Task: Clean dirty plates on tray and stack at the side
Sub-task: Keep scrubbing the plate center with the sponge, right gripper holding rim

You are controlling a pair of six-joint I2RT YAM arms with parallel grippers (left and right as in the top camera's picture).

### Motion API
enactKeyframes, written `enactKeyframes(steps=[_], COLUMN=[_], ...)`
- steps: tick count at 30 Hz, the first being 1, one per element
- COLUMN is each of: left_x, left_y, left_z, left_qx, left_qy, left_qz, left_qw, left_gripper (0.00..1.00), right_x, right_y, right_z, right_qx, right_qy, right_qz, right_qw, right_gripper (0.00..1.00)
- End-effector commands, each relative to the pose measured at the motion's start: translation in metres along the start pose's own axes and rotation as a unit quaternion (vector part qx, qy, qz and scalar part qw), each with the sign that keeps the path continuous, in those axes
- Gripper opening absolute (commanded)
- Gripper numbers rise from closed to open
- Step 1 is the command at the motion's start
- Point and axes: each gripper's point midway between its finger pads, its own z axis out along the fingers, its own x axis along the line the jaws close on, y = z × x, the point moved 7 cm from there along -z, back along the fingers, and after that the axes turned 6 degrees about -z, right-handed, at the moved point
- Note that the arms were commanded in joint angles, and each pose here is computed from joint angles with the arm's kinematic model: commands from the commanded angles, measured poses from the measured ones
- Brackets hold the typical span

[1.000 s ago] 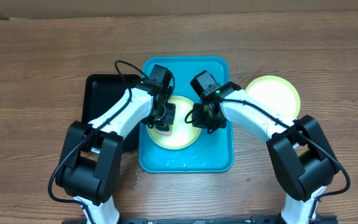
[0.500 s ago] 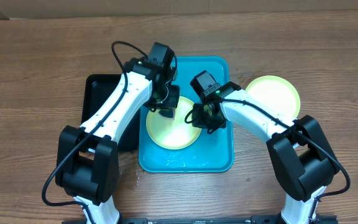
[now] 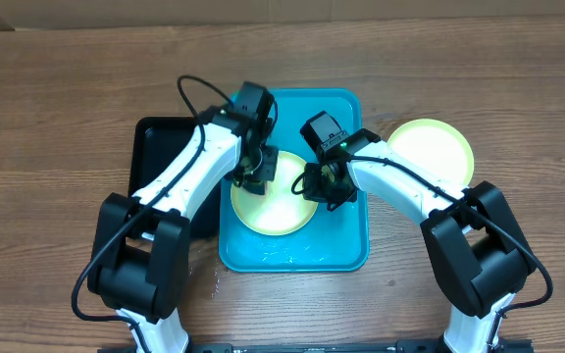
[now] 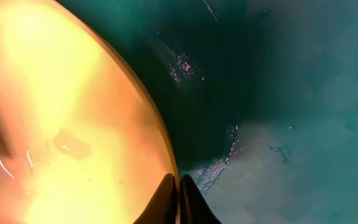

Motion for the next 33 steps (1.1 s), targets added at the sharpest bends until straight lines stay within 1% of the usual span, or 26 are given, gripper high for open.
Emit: enactKeyframes(steps=[1, 5, 7, 11, 14, 17, 19, 22, 27, 33], left_x=[0.007, 0.011, 0.009, -0.003, -0.017, -0.025, -0.026, -0.025, -0.025, -0.008], left_y=[-0.012, -0.022, -0.028, -0.037, -0.038, -0.033, -0.027, -0.012, 0.0, 0.007], left_z=[0.015, 0.03, 0.035, 0.037, 0.034, 0.025, 0.017, -0.003, -0.025, -0.021], left_qx=[0.006, 0.014, 0.025, 0.058, 0.073, 0.076, 0.069, 0.05, 0.023, -0.005], left_qy=[0.024, 0.025, 0.01, -0.057, -0.125, -0.181, -0.194, -0.199, -0.191, -0.099], left_qz=[-0.012, -0.025, -0.029, -0.027, -0.007, 0.005, 0.004, 0.007, 0.022, 0.011], left_qw=[1.0, 0.999, 0.999, 0.996, 0.989, 0.981, 0.979, 0.979, 0.981, 0.995], left_gripper=[0.04, 0.04, 0.04, 0.04, 0.04, 0.04, 0.04, 0.04, 0.04, 0.04], right_x=[0.002, 0.002, 0.002, 0.002, 0.002, 0.002, 0.002, 0.002, 0.002, 0.002], right_y=[-0.001, -0.001, -0.001, -0.001, -0.001, -0.001, -0.001, -0.001, -0.001, -0.001], right_z=[-0.006, -0.006, -0.006, -0.006, -0.006, -0.006, -0.006, -0.006, -0.006, -0.006], right_qx=[-0.01, -0.01, -0.01, -0.01, -0.01, -0.01, -0.01, -0.01, -0.01, -0.01], right_qy=[0.001, 0.001, 0.001, 0.001, 0.001, 0.001, 0.001, 0.001, 0.001, 0.001], right_qz=[-0.004, -0.004, -0.004, -0.004, -0.004, -0.004, -0.004, -0.004, -0.004, -0.004], right_qw=[1.0, 1.0, 1.0, 1.0, 1.0, 1.0, 1.0, 1.0, 1.0, 1.0], right_gripper=[0.04, 0.04, 0.04, 0.04, 0.04, 0.04, 0.04, 0.04, 0.04, 0.04])
